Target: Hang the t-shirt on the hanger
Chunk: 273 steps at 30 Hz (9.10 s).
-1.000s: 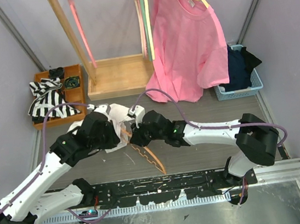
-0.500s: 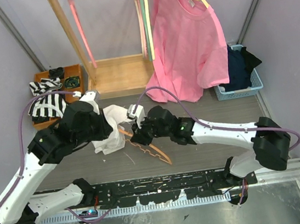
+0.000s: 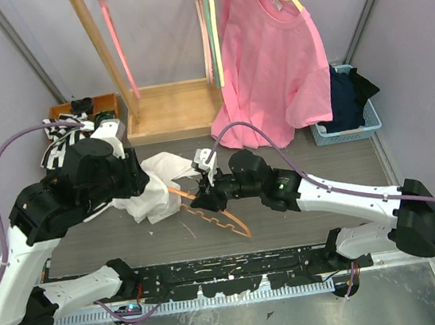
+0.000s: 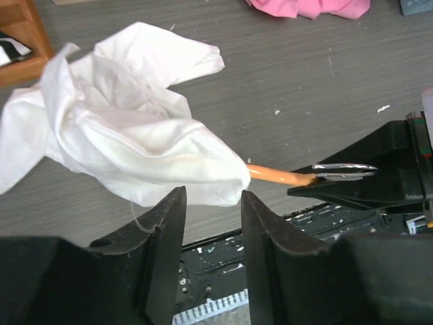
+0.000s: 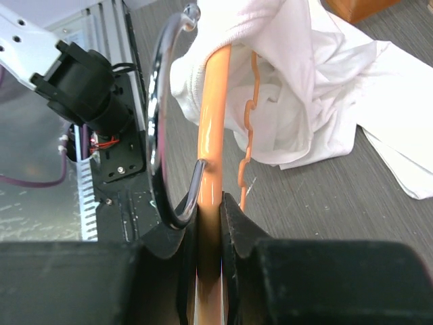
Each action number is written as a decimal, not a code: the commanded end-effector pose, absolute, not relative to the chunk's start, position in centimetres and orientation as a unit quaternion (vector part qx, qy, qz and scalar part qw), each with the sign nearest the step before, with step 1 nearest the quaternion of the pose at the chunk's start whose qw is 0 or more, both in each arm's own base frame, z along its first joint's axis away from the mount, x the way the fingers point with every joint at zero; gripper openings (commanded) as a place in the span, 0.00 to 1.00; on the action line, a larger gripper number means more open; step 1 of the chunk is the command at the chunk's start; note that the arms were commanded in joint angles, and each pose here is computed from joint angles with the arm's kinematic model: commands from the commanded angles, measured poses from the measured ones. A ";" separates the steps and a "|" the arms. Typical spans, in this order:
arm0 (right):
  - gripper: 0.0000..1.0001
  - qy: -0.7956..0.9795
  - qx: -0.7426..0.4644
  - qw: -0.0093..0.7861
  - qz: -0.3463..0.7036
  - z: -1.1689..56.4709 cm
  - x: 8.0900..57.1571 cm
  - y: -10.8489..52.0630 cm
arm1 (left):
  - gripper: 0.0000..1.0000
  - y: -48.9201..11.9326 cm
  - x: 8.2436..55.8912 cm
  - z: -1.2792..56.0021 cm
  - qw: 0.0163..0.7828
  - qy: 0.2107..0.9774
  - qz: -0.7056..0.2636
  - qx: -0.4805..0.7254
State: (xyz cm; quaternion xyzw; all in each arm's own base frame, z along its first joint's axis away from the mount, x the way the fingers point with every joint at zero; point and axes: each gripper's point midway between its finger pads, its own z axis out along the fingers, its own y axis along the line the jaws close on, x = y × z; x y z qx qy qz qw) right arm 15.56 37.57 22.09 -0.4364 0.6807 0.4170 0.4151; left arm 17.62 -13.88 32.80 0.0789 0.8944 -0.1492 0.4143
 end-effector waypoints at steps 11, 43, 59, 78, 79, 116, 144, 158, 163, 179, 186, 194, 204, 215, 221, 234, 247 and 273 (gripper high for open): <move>0.01 0.614 -0.421 0.451 0.493 27.1 13.8 37.6 | 0.75 -13.0 18.4 30.5 0.374 0.912 -0.067 0.155; 0.01 0.603 -0.421 0.454 0.503 27.8 13.0 36.9 | 0.00 -16.3 21.0 28.0 0.305 0.931 -0.136 0.149; 0.01 0.606 -0.439 0.455 0.482 28.7 13.0 36.3 | 0.00 -21.8 22.4 33.4 0.315 0.901 -0.254 0.156; 0.01 0.593 -0.439 0.493 0.460 30.3 14.3 36.5 | 0.00 -30.3 19.9 34.0 0.273 0.878 -0.334 0.209; 0.01 0.591 -0.438 0.497 0.461 30.5 14.3 36.4 | 0.00 -30.5 19.9 33.7 0.270 0.879 -0.333 0.209; 0.01 0.573 -0.357 0.527 0.516 30.9 12.9 33.6 | 0.51 -22.2 19.3 37.8 0.383 0.871 -0.212 0.222; 0.01 0.593 -0.294 0.418 0.623 30.8 13.2 39.8 | 0.53 -20.5 17.3 30.0 0.408 0.854 -0.247 0.206; 0.01 0.591 -0.291 0.389 0.644 29.6 13.3 40.9 | 0.51 -21.6 17.4 26.1 0.381 0.865 -0.247 0.212; 0.01 0.600 -0.288 0.378 0.644 28.6 13.7 41.2 | 0.49 -21.7 17.4 24.5 0.371 0.872 -0.244 0.206; 0.01 0.595 -0.275 0.366 0.660 28.9 14.1 41.4 | 0.22 -20.6 18.0 20.7 0.352 0.897 -0.201 0.175; 0.01 0.589 -0.274 0.363 0.668 30.3 14.3 42.0 | 0.00 -20.2 18.4 20.6 0.356 0.901 -0.183 0.167; 0.28 0.604 -0.272 0.353 0.661 30.0 14.2 41.7 | 0.00 -19.1 18.9 22.0 0.378 0.895 -0.159 0.176; 0.47 0.664 -0.233 0.358 0.613 30.4 15.5 38.0 | 0.00 -17.5 19.0 25.1 0.415 0.880 -0.144 0.182; 0.59 0.815 -0.058 0.350 0.458 27.1 22.0 28.3 | 0.00 -16.4 18.9 28.3 0.451 0.862 -0.148 0.178; 0.60 0.828 -0.046 0.264 0.493 22.6 20.4 30.0 | 0.00 -16.1 19.0 31.1 0.476 0.847 -0.155 0.177; 0.58 0.827 -0.105 0.220 0.507 17.2 18.7 39.7 | 0.00 -15.9 19.1 32.3 0.488 0.840 -0.154 0.178; 0.56 0.824 -0.113 0.222 0.509 15.3 20.4 43.2 | 0.00 -15.8 19.1 32.5 0.491 0.838 -0.154 0.179; 0.01 0.809 -0.113 0.263 0.514 20.8 17.9 39.3 | 0.00 -15.8 21.2 38.5 0.571 0.792 -0.157 0.148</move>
